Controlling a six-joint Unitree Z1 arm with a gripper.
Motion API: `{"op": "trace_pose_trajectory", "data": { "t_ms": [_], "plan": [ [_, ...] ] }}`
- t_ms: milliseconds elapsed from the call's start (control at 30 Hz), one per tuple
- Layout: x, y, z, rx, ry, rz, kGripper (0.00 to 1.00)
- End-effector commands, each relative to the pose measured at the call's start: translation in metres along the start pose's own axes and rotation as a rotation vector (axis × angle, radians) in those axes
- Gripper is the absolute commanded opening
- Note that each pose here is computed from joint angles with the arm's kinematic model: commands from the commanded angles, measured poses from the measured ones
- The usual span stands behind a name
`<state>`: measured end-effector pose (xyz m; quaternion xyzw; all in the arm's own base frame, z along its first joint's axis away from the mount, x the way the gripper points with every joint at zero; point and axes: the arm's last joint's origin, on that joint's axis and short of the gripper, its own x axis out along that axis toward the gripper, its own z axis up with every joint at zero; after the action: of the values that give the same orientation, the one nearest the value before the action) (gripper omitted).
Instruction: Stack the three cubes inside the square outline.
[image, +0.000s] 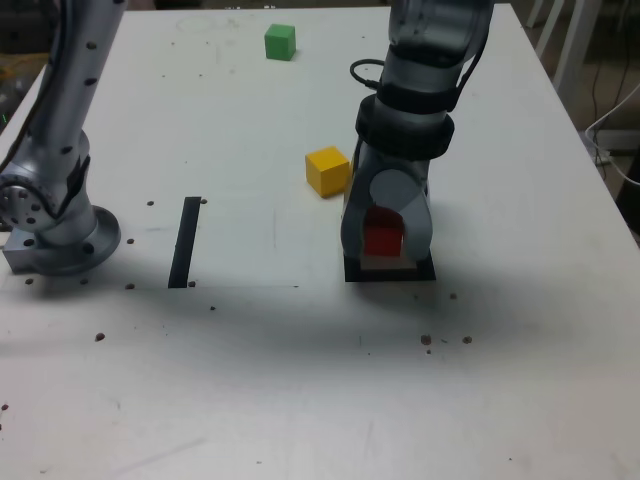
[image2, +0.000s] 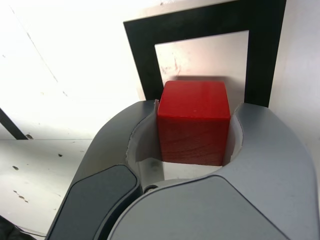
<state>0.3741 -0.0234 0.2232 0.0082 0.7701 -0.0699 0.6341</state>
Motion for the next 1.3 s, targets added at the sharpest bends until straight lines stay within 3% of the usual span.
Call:
{"op": "trace_pose_trajectory", "data": {
  "t_ms": [0,267,333,467,567,933,1133,1267],
  "plan": [
    [0.003,0.003,0.004,0.001,0.003,-0.008,0.28],
    [0.007,0.011,0.007,-0.005,0.010,-0.018,0.32],
    [0.008,0.012,0.007,-0.004,0.012,-0.018,0.44],
    [0.011,0.014,0.007,-0.002,0.021,-0.021,0.83],
    [0.012,0.015,0.006,-0.001,0.027,-0.025,0.97],
    [0.007,0.016,0.001,-0.007,0.014,-0.020,0.99],
    [-0.011,0.021,-0.015,-0.045,-0.017,0.029,0.99],
    [-0.024,0.026,-0.033,-0.090,-0.014,0.070,0.99]
  ]
}}
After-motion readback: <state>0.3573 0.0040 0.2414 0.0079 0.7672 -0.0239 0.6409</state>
